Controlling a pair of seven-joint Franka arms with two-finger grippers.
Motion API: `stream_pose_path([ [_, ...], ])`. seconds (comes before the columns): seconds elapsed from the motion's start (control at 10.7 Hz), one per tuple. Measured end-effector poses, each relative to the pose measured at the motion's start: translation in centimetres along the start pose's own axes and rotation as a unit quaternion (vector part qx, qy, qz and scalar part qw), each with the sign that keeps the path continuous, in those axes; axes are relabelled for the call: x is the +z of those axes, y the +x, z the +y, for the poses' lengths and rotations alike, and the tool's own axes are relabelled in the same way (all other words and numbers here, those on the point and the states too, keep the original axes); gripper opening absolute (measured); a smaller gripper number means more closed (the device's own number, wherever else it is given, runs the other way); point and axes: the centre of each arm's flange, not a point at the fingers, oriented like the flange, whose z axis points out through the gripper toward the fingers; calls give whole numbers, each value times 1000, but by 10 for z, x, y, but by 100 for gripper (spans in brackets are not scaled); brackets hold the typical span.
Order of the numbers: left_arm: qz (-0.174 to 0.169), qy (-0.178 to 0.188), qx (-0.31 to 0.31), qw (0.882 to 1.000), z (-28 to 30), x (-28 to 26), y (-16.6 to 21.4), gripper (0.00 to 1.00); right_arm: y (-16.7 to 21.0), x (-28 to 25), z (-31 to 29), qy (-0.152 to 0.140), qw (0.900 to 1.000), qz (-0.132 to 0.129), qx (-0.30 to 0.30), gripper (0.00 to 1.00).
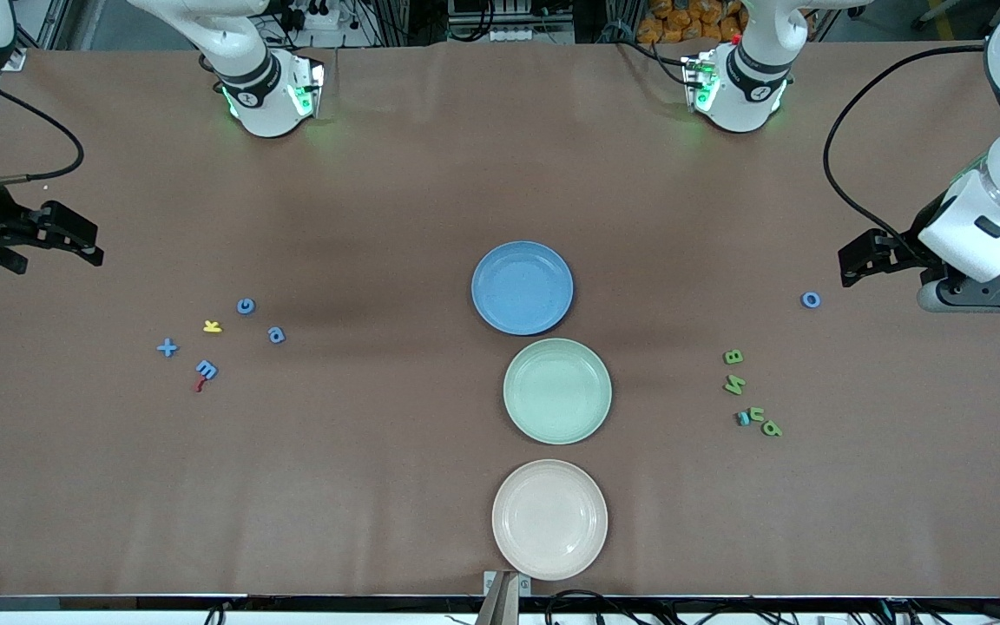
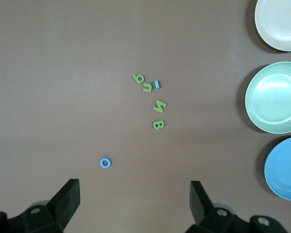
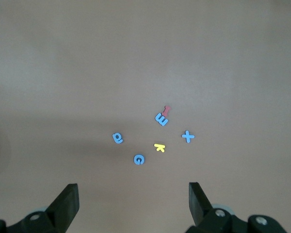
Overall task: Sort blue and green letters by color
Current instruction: 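Reach the right gripper to blue letters while the left gripper reaches green letters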
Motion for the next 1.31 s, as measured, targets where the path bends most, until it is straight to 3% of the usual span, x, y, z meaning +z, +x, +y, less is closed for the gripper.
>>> stream_pose_path([
  [0.65, -12, 0, 0, 1000, 2, 12, 3, 100, -1, 19, -1, 1, 1000, -12, -1, 100],
  [1.03, -23, -3, -4, 1000, 6, 75, 34, 100, -1, 38, -6, 2, 1000, -17, -5, 100],
  [1.31, -23, -4, -46, 999, 6, 108, 49, 100, 0, 80, -11, 1, 1000, -3, -9, 100],
])
